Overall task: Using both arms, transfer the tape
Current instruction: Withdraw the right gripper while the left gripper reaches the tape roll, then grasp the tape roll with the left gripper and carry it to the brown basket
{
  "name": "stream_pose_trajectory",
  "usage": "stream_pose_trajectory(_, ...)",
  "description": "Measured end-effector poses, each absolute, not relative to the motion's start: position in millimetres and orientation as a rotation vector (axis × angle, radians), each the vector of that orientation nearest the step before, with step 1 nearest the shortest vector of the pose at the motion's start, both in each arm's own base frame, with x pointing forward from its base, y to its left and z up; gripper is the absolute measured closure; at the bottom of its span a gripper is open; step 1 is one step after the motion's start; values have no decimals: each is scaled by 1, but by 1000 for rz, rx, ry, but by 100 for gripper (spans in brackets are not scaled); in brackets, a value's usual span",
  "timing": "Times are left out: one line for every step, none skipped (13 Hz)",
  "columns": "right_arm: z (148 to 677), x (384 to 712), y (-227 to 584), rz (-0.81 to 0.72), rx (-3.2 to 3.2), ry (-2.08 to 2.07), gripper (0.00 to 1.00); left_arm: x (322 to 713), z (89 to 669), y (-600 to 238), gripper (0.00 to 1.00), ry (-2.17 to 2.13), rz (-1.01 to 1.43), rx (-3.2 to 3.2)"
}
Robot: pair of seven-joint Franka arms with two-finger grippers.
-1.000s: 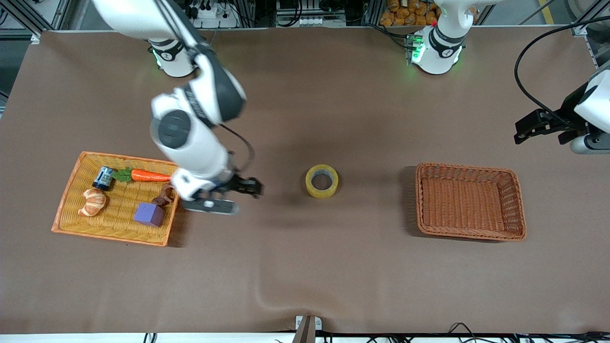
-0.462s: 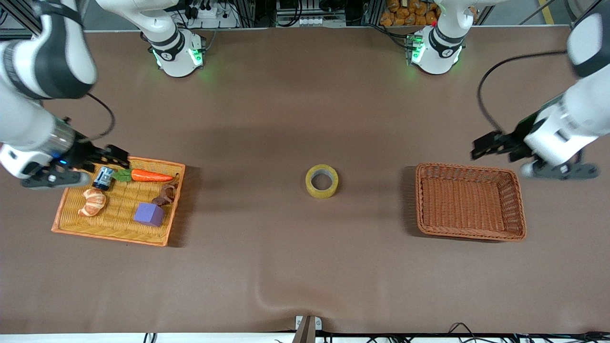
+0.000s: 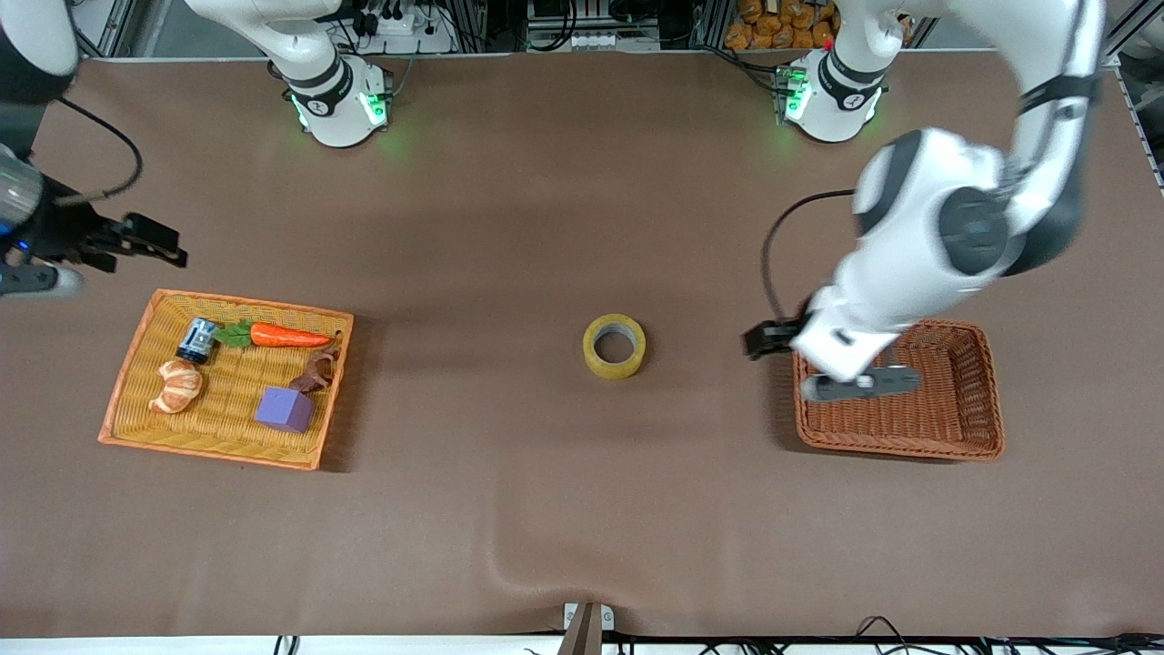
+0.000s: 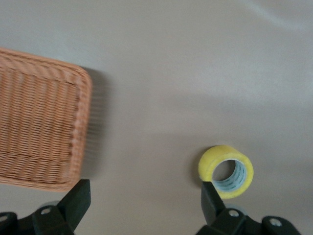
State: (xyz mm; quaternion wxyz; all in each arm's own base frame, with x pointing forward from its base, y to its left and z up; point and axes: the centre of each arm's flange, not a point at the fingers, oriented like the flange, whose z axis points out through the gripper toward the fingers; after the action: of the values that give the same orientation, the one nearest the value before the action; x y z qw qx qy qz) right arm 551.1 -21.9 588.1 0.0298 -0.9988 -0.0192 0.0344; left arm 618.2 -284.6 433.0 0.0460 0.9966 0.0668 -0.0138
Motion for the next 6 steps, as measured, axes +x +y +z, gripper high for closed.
stream_pose_trajectory(596, 551, -27, 90, -3079, -84, 0, 611, 413, -311, 0, 217, -56, 3052)
stream_pose_trajectory(601, 550, -34, 83, -3077, -125, 0, 605, 391, -334, 0, 241, -75, 3056)
stream_pose_trajectory(605, 549, -41, 80, -3077, -175, 0, 600, 368, -351, 0, 258, -97, 3062)
stream_pose_trajectory(607, 548, -46, 79, -3087, -218, 0, 593, 343, -366, 0, 238, -127, 3081)
stream_pose_trajectory(608, 548, -50, 86, -3100, -241, 0, 585, 313, -383, 0, 196, -146, 3111)
stream_pose_trajectory(607, 547, -51, 104, -3105, -251, 0, 575, 284, -401, 0, 171, -145, 3133)
